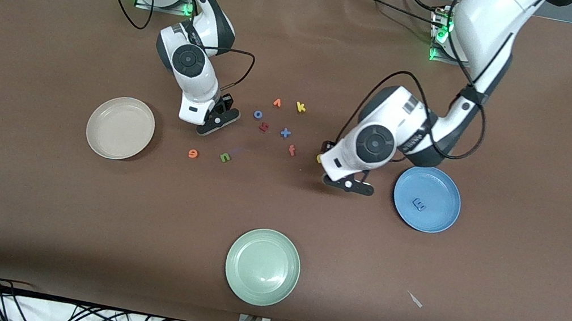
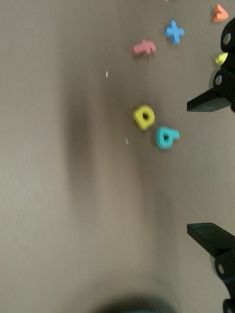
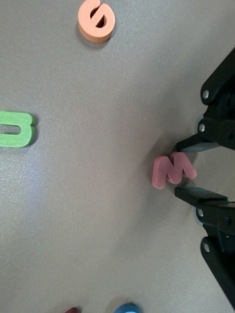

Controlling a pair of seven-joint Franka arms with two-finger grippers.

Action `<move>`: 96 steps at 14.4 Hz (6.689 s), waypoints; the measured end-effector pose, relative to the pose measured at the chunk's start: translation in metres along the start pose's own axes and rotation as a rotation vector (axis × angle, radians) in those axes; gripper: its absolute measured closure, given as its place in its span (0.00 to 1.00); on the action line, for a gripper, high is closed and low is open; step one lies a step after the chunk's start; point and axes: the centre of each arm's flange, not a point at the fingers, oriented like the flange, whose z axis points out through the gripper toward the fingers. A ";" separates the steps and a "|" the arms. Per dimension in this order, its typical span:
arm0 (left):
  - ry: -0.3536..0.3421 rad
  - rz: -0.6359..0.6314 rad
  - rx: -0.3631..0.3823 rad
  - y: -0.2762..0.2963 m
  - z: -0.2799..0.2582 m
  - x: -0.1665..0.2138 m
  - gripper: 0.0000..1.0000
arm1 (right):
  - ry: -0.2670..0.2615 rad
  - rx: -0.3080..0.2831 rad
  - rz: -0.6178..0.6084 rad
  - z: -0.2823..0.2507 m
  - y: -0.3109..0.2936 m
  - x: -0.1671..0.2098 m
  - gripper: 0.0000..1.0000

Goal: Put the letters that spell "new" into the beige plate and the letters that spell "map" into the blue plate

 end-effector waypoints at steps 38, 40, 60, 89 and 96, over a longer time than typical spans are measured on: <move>-0.001 0.260 0.081 -0.133 -0.034 0.043 0.68 | -0.017 0.002 -0.014 -0.007 -0.002 0.021 0.31; -0.024 0.290 0.133 -0.185 -0.031 0.051 0.68 | -0.011 0.003 -0.014 -0.007 -0.002 0.026 0.33; -0.101 0.225 0.131 -0.232 0.011 0.046 0.00 | -0.009 0.001 -0.029 -0.003 0.003 0.032 0.68; -0.004 -0.105 0.042 0.021 0.092 -0.017 0.64 | -0.163 -0.009 0.282 -0.074 0.231 -0.012 0.02; -0.001 -0.106 0.038 0.020 0.090 -0.015 0.71 | -0.083 -0.002 0.481 -0.089 0.149 0.044 0.00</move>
